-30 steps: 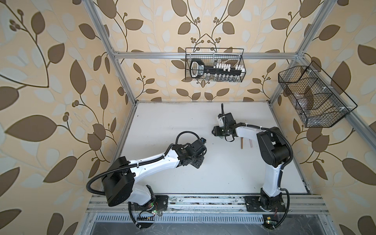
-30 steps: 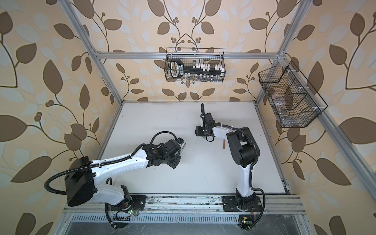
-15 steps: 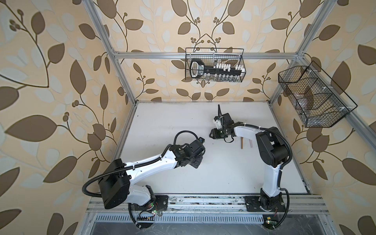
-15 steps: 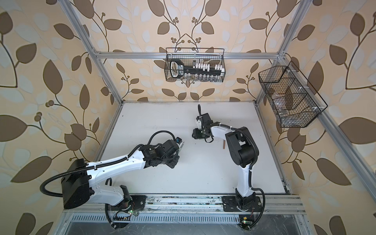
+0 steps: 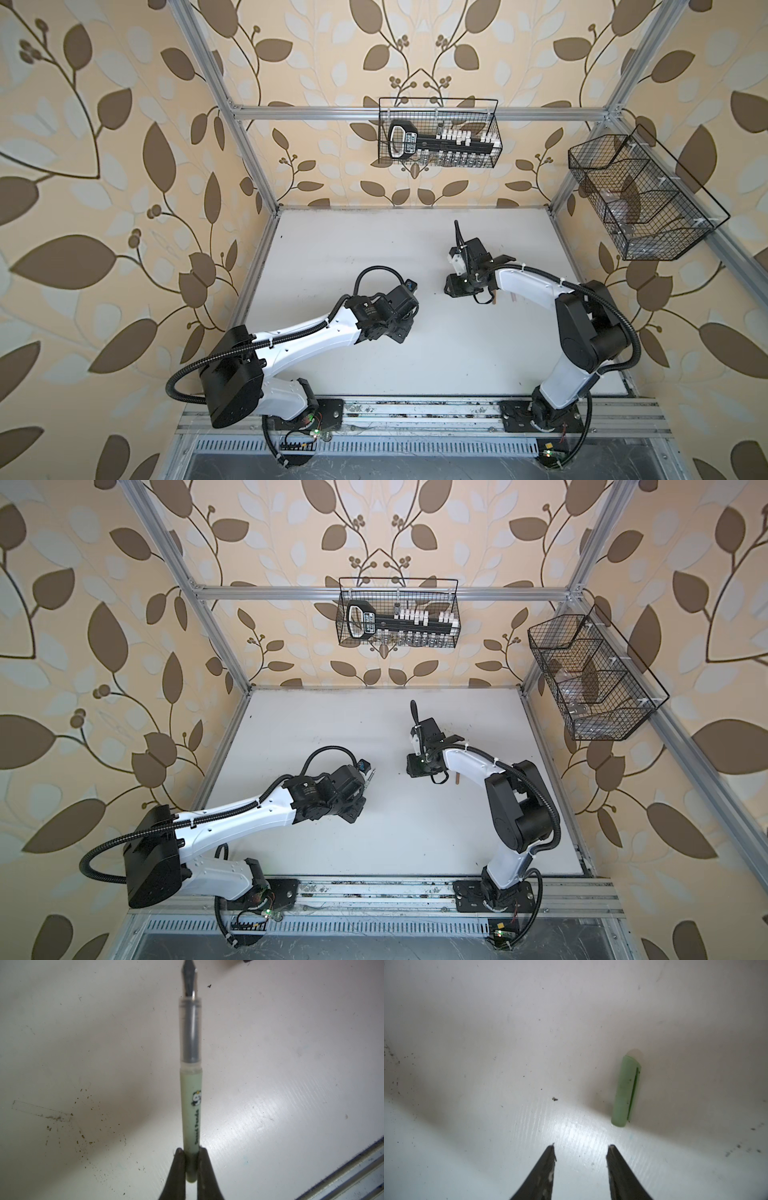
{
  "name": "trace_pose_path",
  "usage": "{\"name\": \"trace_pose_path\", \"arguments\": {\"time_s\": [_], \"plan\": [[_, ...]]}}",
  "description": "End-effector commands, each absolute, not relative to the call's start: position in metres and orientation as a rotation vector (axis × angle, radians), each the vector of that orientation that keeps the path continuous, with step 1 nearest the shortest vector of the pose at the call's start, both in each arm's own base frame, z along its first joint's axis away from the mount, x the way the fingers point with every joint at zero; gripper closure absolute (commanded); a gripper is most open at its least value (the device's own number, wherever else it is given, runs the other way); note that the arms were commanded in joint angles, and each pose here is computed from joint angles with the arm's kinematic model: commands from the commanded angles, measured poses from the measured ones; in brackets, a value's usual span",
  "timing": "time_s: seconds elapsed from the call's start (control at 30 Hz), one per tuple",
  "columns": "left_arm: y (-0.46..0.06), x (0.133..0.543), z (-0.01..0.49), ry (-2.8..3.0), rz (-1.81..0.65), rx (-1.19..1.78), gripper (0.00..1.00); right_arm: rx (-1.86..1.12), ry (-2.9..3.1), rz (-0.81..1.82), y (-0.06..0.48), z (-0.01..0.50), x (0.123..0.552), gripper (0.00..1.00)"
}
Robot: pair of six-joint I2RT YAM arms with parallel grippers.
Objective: Insert pens into pen caps
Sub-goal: Rotate the pen cap at the center of the table, then pick up the pen cap from the center of the table.
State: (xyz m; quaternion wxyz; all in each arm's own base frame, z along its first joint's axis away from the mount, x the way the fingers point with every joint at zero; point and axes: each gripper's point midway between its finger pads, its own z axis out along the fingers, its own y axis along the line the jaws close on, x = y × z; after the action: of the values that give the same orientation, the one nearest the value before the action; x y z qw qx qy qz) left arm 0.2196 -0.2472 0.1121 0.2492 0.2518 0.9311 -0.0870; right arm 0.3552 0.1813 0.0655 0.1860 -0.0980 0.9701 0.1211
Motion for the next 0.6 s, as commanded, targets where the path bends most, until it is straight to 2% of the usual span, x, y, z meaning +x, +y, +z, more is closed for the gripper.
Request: {"name": "trace_pose_path", "arguments": {"time_s": [0.0, 0.23, 0.4, 0.57], "plan": [[-0.245, 0.22, 0.12, 2.497, -0.238, 0.673, 0.97, -0.305, 2.735, 0.141, 0.168, 0.072, 0.362, 0.57], [-0.245, 0.218, 0.119, 2.499, -0.25, 0.67, 0.97, -0.323, 2.747, -0.124, 0.162, 0.066, 0.386, 0.62], [-0.244, 0.217, 0.118, 2.503, -0.25, 0.671, 0.97, -0.366, 2.768, -0.206, 0.17, 0.053, 0.394, 0.67], [-0.242, 0.217, 0.122, 2.493, -0.251, 0.665, 0.96, -0.364, 2.775, -0.287, 0.165, 0.043, 0.396, 0.68]]}}
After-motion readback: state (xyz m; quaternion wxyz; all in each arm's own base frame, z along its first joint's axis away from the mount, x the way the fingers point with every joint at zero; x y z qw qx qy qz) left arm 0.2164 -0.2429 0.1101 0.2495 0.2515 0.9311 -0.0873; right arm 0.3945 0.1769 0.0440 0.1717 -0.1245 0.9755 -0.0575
